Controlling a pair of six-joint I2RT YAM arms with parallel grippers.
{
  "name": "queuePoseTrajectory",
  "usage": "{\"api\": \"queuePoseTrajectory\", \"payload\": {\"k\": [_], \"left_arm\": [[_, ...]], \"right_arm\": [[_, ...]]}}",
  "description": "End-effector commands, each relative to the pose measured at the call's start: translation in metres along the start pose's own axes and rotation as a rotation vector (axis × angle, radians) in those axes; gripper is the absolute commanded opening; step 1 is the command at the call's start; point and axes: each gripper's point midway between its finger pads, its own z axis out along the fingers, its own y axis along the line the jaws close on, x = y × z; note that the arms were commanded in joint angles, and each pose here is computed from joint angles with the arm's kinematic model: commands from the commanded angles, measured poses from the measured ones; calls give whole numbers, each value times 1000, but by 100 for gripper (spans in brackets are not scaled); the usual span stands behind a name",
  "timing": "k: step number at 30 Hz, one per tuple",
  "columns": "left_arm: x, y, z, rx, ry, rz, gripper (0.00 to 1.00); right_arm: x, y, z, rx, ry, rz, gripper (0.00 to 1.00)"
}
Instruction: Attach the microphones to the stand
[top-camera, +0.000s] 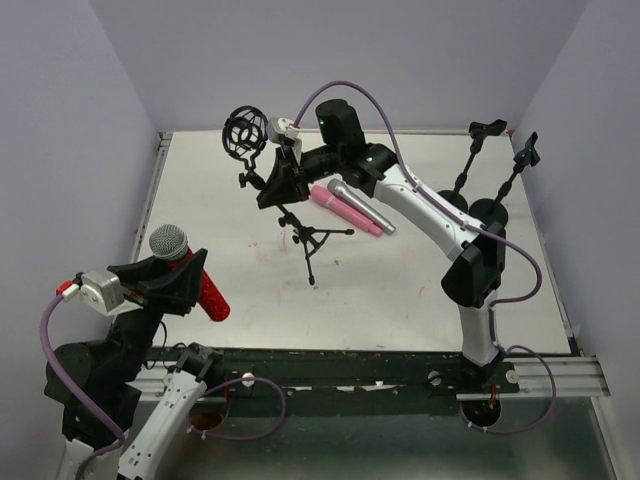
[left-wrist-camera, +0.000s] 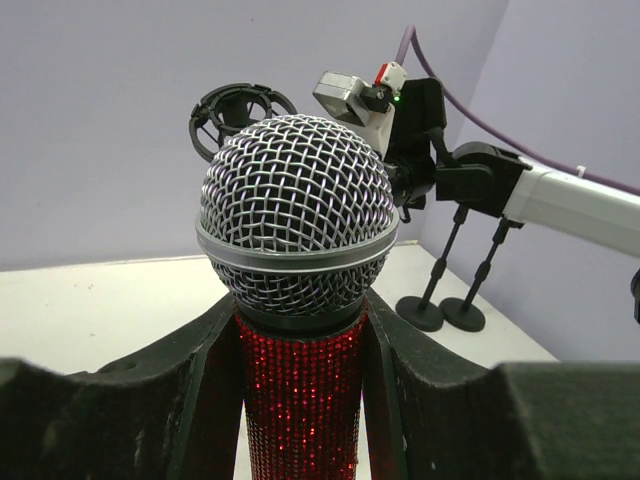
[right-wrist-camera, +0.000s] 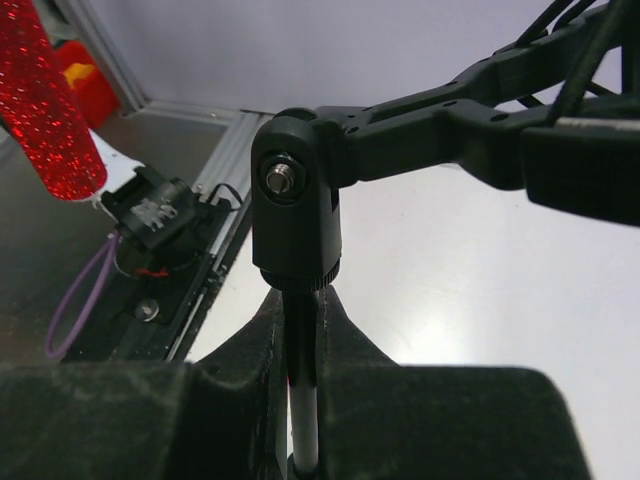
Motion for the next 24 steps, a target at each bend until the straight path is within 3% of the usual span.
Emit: {"api": "queuePoseTrajectory", "payload": {"k": [1, 16, 24], "left_arm": [[-15, -11, 15, 38, -27, -65, 0], [-11, -18, 35, 71, 13, -96, 0], [-6, -19, 39, 73, 33, -106, 0]], "right_arm": [[-21, 18, 7, -174, -111, -71, 0], [48, 39, 9, -247, -64, -57, 1], [37, 41, 5, -225, -77, -76, 1]]}}
